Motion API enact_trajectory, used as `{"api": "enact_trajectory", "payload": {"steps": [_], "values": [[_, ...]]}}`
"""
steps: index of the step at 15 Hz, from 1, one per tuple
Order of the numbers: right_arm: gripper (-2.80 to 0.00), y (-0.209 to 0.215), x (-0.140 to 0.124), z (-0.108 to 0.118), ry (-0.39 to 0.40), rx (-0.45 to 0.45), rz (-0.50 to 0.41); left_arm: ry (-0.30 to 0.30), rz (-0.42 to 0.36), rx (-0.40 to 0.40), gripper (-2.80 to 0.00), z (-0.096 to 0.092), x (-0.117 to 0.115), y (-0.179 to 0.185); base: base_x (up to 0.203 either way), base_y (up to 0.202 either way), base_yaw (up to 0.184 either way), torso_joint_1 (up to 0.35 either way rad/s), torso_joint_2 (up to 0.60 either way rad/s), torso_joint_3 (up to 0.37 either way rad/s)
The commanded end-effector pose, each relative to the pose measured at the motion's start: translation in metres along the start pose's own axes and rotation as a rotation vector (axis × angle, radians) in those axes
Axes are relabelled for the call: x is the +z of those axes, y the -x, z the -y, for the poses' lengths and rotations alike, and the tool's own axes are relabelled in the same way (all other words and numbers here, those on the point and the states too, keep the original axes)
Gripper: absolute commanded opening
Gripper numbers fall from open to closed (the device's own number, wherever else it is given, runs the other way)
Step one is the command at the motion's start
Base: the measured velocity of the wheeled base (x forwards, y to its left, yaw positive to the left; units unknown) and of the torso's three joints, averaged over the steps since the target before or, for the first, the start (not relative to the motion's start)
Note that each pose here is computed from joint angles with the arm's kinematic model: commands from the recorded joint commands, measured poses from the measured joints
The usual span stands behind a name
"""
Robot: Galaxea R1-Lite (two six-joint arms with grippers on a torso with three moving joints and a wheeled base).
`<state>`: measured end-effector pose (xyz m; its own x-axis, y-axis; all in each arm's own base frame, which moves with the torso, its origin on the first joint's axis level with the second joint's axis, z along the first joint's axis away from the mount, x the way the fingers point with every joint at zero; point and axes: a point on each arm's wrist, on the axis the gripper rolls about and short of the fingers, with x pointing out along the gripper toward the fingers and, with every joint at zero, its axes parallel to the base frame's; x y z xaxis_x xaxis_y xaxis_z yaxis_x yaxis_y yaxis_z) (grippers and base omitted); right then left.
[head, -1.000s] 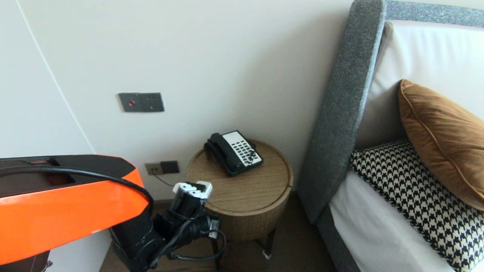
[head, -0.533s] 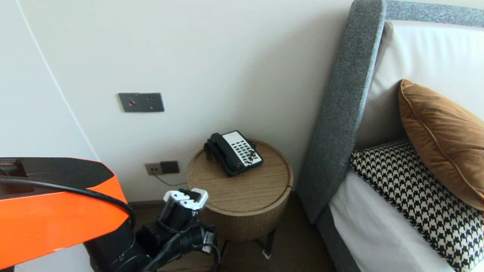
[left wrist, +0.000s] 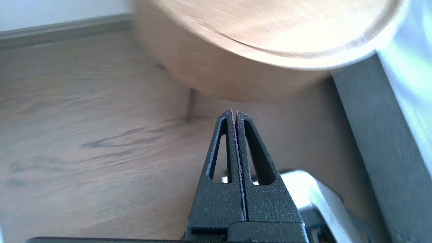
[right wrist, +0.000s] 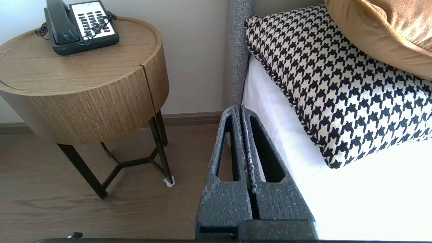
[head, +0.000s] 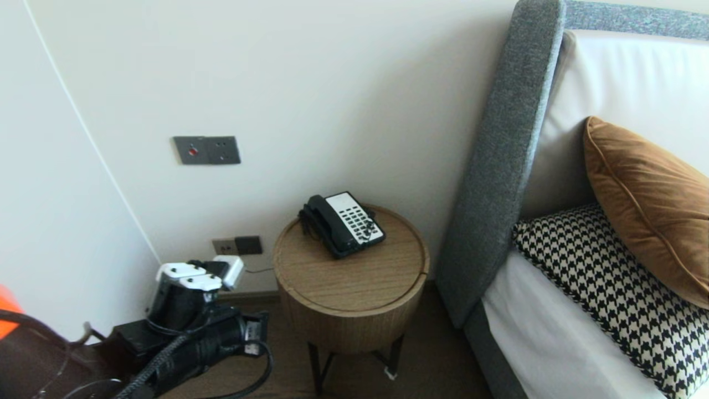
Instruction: Open the nightstand drawer
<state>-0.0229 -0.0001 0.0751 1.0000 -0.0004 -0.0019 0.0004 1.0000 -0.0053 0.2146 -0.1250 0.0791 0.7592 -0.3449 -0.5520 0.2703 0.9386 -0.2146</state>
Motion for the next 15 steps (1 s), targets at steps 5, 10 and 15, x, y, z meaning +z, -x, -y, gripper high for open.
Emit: {"api": "enact_trajectory", "payload": {"steps": [5,10,15], "values": [[-2.80,0.000,0.000,0.000,0.001,-0.001,0.000,0.037,0.173,0.094,-2.80,-0.037,0.026,0.090,0.000,0.000,0.000,0.000,0.00,0.000],[-2.80,0.000,0.000,0.000,0.001,0.000,-0.001,0.059,0.256,0.146,-2.80,-0.049,0.014,0.149,0.000,0.000,0.000,0.000,0.00,0.000],[-2.80,0.000,0.000,0.000,0.001,0.000,0.000,0.007,0.308,0.201,-2.80,-0.056,-0.029,0.191,0.000,0.000,0.000,0.000,0.00,0.000]]}}
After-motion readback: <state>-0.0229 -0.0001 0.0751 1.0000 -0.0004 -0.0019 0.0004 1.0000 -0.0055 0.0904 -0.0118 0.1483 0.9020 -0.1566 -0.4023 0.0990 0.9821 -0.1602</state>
